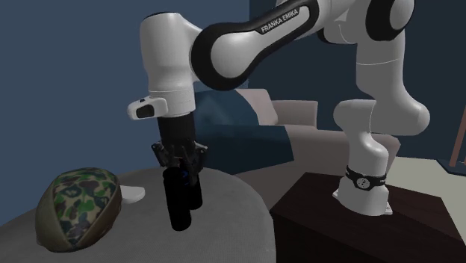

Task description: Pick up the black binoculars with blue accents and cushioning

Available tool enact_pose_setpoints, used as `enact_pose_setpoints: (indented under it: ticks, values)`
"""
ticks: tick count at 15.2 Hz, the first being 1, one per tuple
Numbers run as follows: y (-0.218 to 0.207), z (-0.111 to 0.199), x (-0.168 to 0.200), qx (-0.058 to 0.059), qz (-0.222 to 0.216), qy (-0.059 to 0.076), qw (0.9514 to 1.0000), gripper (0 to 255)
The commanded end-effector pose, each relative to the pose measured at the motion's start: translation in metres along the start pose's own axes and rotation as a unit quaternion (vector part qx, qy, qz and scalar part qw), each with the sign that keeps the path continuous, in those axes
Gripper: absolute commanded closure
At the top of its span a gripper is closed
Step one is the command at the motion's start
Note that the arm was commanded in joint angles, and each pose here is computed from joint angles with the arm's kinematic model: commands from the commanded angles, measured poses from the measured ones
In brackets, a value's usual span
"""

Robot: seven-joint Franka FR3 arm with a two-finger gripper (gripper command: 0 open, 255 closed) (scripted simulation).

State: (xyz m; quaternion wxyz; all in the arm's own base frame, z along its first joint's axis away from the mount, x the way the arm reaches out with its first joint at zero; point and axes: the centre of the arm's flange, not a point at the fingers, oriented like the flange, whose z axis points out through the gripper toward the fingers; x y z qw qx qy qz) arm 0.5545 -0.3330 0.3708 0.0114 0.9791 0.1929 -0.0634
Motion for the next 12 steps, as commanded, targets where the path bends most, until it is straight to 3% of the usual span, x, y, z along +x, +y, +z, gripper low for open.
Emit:
enact_pose_setpoints:
  ticks: [1,12]
  values:
    - [0.000,-0.010,-0.002,0.000,0.000,0.000,1.0000,255]
    - [0.000,-0.058,-0.008,0.000,0.000,0.000,1.0000,255]
